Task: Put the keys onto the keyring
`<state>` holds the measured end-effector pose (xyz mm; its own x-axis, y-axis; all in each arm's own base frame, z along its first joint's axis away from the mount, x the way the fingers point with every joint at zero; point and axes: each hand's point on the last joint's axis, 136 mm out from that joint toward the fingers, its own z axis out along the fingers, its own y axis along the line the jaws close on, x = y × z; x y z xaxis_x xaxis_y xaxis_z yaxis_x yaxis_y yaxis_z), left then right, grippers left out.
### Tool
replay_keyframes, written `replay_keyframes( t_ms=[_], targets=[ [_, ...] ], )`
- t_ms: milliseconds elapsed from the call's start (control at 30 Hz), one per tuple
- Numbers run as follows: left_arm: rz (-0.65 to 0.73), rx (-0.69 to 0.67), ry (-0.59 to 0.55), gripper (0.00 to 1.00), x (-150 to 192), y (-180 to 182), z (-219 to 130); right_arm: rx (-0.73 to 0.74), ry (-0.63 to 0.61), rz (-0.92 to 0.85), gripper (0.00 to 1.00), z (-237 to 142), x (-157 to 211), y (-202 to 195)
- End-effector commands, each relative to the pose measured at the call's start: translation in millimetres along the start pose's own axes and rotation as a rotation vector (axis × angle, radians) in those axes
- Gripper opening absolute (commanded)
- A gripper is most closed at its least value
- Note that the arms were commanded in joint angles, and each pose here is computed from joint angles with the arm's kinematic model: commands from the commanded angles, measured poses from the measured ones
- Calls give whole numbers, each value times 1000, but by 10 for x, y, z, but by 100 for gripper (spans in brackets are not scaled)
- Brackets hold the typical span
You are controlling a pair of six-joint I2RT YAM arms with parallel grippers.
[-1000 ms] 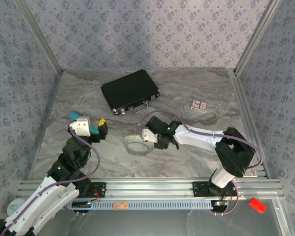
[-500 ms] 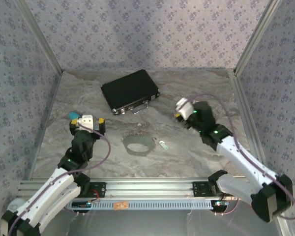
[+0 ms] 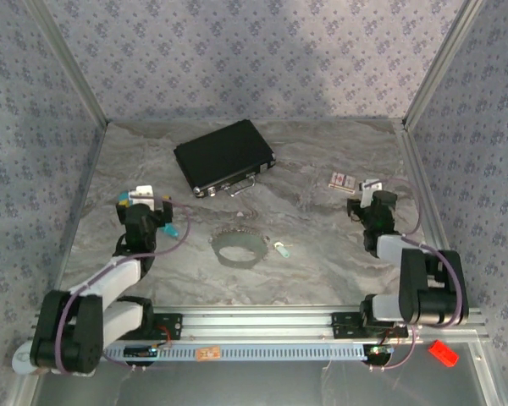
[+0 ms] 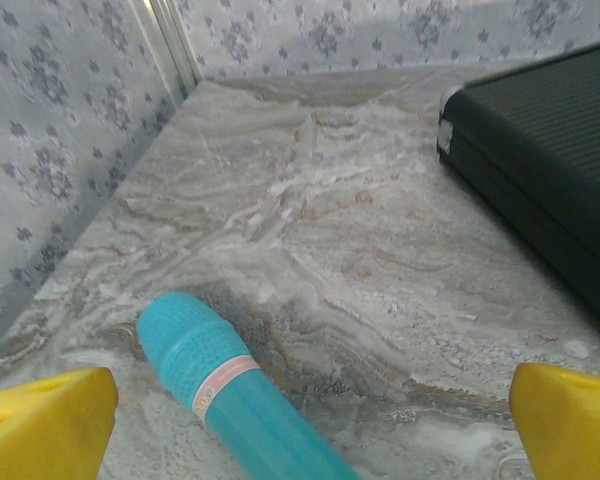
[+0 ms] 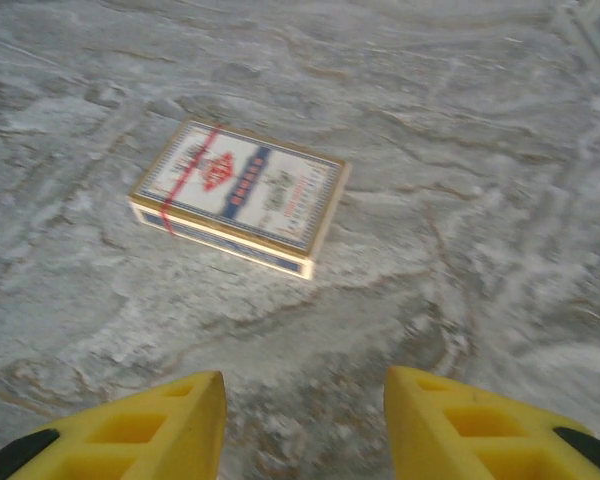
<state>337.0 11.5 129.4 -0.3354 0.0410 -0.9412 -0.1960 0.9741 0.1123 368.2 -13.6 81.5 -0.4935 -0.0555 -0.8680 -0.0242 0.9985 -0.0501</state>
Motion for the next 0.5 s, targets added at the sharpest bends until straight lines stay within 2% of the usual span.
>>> replay_keyframes(
  t_ms=[0,467],
  targets=[
    [-64,37,-91,100,-174,-42,94,-84,-140,6,47,77,-207,145],
    [-67,110,-73,100,144,-73,476,-134,-128,9,49,138,-131,188]
  ],
)
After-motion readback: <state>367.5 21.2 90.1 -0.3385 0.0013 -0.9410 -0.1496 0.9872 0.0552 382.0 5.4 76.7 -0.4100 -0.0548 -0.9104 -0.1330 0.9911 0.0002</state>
